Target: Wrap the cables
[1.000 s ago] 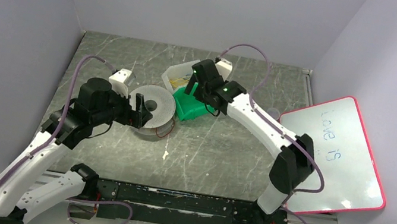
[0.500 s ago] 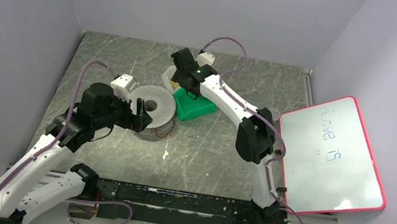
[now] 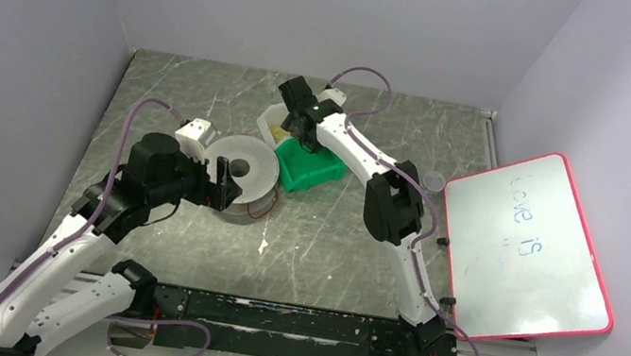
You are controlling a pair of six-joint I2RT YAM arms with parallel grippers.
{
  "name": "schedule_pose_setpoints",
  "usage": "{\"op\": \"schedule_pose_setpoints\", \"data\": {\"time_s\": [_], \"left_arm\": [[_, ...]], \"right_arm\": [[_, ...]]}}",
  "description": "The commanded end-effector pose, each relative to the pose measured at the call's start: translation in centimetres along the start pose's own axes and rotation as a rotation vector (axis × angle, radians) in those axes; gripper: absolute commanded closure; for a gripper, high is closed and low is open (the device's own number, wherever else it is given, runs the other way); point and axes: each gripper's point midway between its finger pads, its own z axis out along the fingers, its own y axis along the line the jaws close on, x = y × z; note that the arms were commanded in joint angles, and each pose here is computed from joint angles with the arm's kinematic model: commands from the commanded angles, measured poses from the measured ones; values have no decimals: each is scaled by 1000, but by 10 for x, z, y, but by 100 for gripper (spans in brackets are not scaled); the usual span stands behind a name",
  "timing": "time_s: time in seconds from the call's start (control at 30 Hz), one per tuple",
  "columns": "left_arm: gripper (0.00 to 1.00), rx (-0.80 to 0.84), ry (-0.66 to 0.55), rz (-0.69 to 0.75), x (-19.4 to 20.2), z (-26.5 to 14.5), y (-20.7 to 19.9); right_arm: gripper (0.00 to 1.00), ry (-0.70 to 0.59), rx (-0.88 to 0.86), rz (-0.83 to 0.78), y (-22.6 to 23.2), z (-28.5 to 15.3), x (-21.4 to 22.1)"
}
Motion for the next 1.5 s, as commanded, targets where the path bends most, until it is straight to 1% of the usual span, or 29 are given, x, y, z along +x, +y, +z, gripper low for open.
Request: {"op": "schedule_pose_setpoints", "data": {"time_s": [0.0,0.07,0.13,0.23,0.37,0.43,0.5,0.57,0.73,0.77,0.87,1.0,1.13,1.17,1.2,1.23,1.27,1.37,1.47], "left_arm": [[7,20,-15,19,-4,2,-4],[7,16,-12,19,-3,3,-3],[7,11,-8,15,-3,4,-2],[7,12,-6,16,-2,4,-2],[7,7,0,15,-1,5,-1],[7,4,3,13,-1,6,-1],[7,5,1,13,-1,6,-1],[7,3,4,14,0,6,0],[7,-1,12,13,0,8,0],[7,-3,13,13,1,8,1],[7,-9,13,10,1,8,2],[7,-16,11,9,0,8,3],[7,-18,20,11,1,11,3],[7,-18,23,10,2,11,3],[7,-23,26,8,2,12,4],[7,-26,29,7,2,13,5],[7,-27,30,7,2,13,5],[7,-29,33,6,3,14,5],[7,-26,34,6,3,14,5]], "right_arm": [[33,4,-5,38,1,8,-9],[39,8,-2,37,0,12,-9],[42,10,-5,42,-1,14,-8],[53,12,-20,46,-1,15,-10],[65,15,-21,57,-5,17,-15],[68,13,-17,68,-9,18,-20],[73,3,-19,81,-12,20,-27],[79,3,-15,93,-17,23,-33],[98,-8,-2,103,-34,27,-53],[100,-7,-4,98,-37,27,-57],[100,-20,0,63,-52,24,-69],[100,-41,-22,-28,-66,11,-80],[100,-54,-40,-161,-82,-10,-81],[100,-44,-37,-183,-88,-10,-75],[100,-35,-50,-213,-91,-14,-71],[100,-47,-71,-225,-99,-22,-82],[100,-47,-94,-247,-103,-26,-81],[100,-28,-195,-317,-104,-41,-73],[100,-16,-222,-363,-116,-47,-67]]}}
